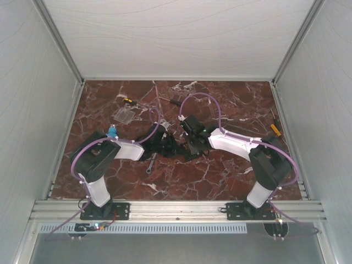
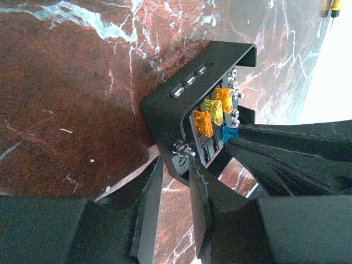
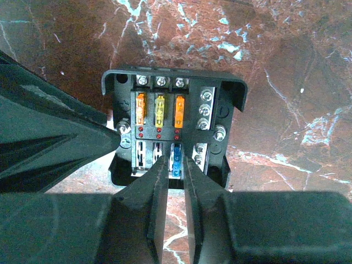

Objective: Snap on the fuse box
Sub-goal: Install the fuse at the fuse box base.

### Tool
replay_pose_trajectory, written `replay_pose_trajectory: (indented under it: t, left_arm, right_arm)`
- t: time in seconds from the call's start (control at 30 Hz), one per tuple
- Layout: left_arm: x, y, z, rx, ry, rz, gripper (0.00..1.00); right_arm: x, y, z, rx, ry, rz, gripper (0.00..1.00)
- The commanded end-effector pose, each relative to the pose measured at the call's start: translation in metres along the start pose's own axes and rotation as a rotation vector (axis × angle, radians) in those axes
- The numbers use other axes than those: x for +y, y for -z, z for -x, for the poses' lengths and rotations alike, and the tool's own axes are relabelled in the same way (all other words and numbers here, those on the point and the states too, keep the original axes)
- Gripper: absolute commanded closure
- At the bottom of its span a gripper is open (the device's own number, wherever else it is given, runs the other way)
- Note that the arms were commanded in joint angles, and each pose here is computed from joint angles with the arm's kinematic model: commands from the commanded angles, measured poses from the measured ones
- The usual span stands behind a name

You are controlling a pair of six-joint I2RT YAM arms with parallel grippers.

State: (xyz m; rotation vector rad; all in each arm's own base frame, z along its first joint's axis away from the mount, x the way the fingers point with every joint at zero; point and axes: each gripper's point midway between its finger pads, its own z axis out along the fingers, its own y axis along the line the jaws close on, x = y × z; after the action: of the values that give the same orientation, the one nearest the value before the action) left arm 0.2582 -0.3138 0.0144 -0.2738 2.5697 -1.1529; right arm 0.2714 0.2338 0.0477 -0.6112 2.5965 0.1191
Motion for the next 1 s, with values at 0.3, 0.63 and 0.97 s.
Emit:
replay_pose_trajectory:
  t: [0.3, 0.63, 0.97]
  left_arm:
    - [0.003, -0.001, 0.002, -0.008, 0.002, 0.011, 0.75]
    - [0.003, 0.000, 0.003, -0.011, 0.004, 0.014, 0.75]
    - [0.003, 0.000, 0.003, -0.011, 0.006, 0.014, 0.75]
  right_arm:
    - [-0.003, -0.005, -0.005, 0.055, -0.004, -0.011, 1.00]
    - [-0.007, -0.020, -0.041, 0.204, 0.044, -0.028, 1.00]
    - [-0.019, -0.015, -0.087, 0.321, 0.038, -0.068, 1.00]
